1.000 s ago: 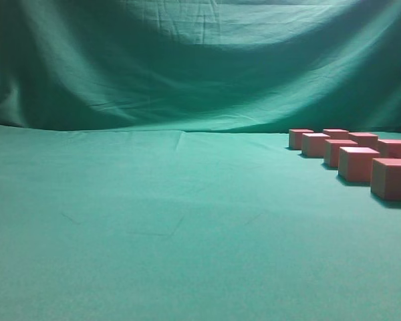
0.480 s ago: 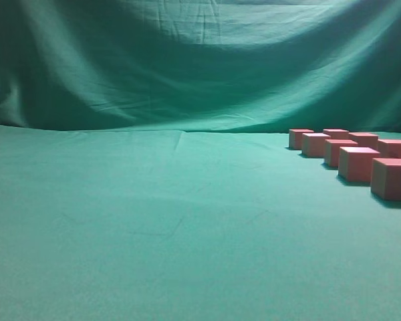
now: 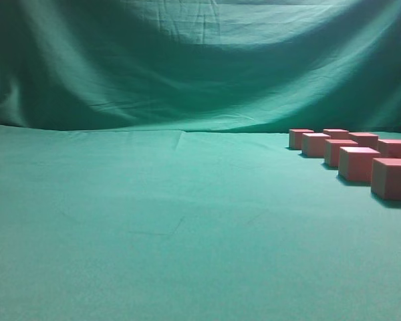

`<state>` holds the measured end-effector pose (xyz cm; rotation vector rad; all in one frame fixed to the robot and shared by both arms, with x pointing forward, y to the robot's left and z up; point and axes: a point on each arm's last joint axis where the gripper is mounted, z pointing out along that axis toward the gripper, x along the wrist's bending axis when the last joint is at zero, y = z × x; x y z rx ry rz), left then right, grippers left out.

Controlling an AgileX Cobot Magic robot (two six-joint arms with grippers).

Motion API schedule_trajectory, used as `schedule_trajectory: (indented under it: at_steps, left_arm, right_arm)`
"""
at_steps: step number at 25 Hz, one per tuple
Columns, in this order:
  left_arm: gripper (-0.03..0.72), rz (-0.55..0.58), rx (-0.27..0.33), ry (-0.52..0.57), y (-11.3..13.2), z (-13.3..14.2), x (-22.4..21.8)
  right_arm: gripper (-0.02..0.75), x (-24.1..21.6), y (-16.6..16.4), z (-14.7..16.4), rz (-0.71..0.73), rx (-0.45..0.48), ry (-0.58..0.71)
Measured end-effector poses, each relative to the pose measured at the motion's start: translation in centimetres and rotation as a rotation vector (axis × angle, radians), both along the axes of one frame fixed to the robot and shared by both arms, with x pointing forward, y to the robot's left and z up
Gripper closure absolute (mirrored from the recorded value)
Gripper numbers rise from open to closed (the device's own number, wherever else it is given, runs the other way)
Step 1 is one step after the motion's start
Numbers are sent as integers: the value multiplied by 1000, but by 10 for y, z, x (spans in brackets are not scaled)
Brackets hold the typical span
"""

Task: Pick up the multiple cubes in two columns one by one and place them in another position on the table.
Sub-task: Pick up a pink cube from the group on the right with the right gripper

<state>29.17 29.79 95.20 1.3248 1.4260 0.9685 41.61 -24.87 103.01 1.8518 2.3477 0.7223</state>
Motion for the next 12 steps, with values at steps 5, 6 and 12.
schedule_trajectory:
  at_steps: [5, 6, 12]
  left_arm:
    - [688, 0, 0, 0, 0, 0, 0]
    - [688, 0, 0, 0, 0, 0, 0]
    - [688, 0, 0, 0, 0, 0, 0]
  right_arm:
    - [738, 19, 25, -3, 28, -102, 22]
    - [738, 23, 31, -6, 25, -124, 25]
    - [738, 46, 57, -32, 53, -229, 65]
